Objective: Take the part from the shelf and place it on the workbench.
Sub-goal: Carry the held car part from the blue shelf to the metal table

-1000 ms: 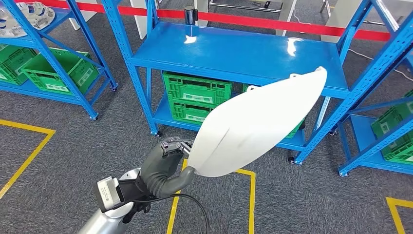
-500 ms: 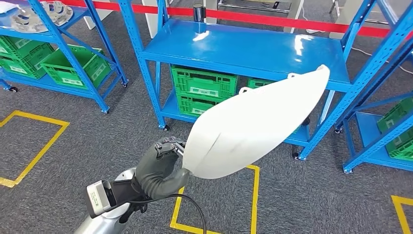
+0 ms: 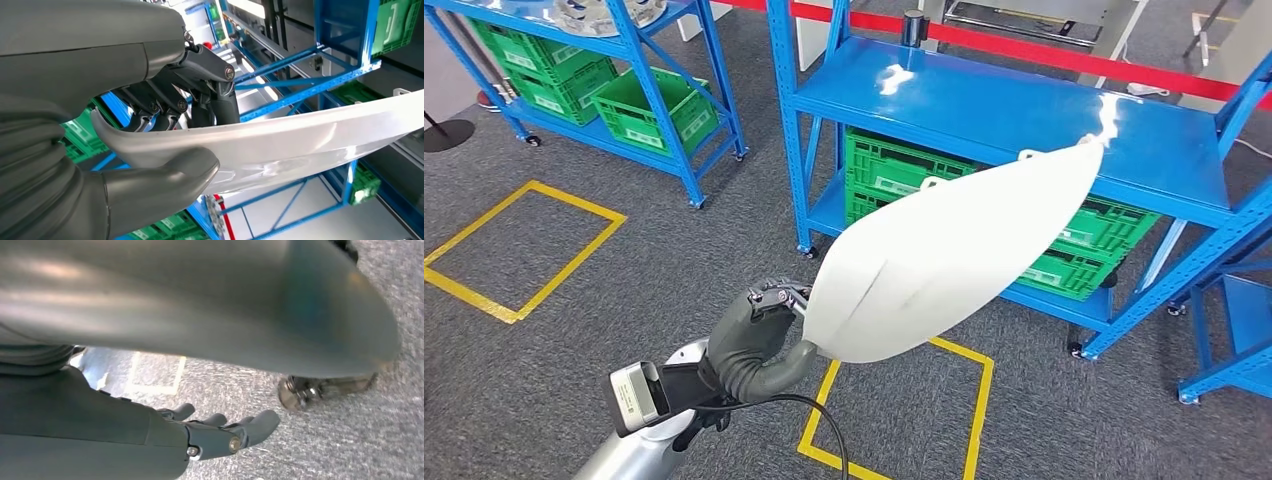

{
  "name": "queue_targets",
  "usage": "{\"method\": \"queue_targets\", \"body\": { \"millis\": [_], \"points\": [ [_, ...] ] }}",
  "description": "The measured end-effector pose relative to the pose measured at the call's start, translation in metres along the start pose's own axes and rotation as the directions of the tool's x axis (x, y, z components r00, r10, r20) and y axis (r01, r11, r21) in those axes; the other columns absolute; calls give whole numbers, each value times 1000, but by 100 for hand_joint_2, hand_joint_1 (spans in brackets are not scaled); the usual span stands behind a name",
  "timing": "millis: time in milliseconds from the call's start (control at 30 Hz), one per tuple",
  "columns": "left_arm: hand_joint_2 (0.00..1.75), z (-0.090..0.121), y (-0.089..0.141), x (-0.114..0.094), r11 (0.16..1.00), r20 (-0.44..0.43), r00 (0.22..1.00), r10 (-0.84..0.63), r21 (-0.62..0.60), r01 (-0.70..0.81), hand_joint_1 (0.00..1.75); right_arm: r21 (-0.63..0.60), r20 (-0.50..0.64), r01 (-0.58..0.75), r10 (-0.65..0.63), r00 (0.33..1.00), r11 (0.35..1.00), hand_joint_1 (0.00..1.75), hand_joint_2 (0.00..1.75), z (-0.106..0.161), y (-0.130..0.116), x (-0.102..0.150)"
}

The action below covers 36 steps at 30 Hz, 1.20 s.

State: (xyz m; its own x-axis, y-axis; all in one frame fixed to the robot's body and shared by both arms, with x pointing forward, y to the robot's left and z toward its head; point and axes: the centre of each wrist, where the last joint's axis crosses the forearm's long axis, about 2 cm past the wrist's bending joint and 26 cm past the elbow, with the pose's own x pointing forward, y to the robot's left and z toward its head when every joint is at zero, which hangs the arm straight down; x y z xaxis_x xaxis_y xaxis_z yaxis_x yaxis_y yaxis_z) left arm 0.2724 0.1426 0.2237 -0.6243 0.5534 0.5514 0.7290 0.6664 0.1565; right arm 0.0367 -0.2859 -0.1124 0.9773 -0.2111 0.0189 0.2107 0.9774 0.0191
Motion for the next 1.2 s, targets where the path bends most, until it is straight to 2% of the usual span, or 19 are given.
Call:
{"method": "queue_targets", "body": {
  "millis": [900,1200],
  "points": [
    [175,0,-6,-4,1000,-11,1000,20,-17,-20,175,8,-14,-8,8,1000,1000,0,0,0,9,-3],
    [175,1,-6,-2,1000,1,1000,2,-30,-2,175,-13,78,-70,70,994,997,0,0,0,1,2]
  ]
}}
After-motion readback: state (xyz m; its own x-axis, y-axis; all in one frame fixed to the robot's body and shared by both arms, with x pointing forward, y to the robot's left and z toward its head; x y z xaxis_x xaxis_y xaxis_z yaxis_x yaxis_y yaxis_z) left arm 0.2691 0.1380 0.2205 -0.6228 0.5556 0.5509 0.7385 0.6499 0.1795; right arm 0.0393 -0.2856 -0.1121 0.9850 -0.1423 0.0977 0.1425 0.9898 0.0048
